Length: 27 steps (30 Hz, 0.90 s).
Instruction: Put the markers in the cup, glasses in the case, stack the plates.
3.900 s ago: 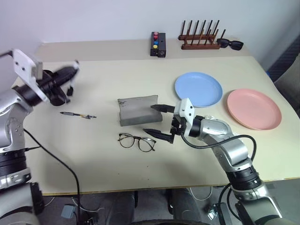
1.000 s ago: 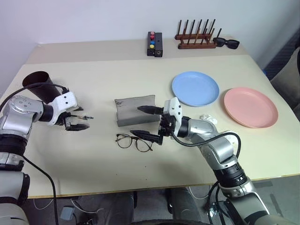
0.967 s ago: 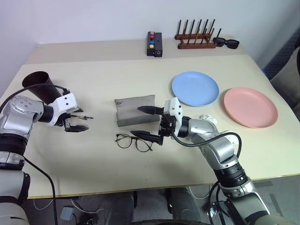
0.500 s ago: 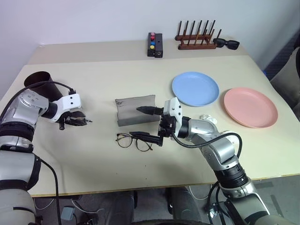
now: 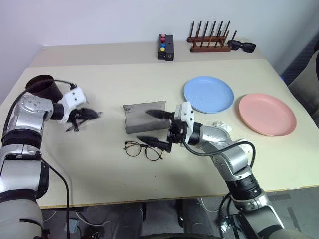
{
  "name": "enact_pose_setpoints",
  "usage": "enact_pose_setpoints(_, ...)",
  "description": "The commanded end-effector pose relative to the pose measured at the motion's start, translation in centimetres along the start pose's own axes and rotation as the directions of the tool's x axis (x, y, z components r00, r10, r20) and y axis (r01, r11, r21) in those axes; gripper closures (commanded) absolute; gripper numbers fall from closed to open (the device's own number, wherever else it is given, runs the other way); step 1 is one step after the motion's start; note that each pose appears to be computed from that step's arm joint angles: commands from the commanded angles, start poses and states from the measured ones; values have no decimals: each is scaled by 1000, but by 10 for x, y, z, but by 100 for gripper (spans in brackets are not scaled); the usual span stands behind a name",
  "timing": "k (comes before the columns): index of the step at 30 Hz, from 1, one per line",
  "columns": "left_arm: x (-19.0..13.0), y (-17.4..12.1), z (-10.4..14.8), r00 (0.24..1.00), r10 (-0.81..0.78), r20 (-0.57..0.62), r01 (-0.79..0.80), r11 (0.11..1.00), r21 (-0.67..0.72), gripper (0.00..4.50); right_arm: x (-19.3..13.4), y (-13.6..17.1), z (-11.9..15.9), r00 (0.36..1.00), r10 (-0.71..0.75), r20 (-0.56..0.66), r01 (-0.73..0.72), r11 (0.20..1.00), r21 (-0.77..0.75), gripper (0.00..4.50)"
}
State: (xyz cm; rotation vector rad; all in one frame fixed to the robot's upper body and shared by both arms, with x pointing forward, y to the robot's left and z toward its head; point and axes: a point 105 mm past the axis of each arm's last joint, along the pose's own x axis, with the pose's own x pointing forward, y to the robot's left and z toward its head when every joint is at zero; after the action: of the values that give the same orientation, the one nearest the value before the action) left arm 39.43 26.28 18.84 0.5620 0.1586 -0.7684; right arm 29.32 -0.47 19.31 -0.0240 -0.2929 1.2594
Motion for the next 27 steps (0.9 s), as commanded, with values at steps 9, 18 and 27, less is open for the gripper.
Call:
enact_pose_setpoints(9, -109, 92, 106, 424, 763, 487, -815, 556, -163, 445, 5, 3, 9, 999, 19, 47, -17, 999, -42, 0)
enact_pose_setpoints(18, -141, 105, 49, 121, 937, 327, -914, 234, -332, 445, 11, 9, 16, 994, 39, 100, -40, 999, 5, 0)
enact_pose_setpoints(27, -134, 104, 28, 128, 960, 249, -885, 223, -407, 445, 10, 8, 16, 995, 22, 102, -23, 1000, 12, 0)
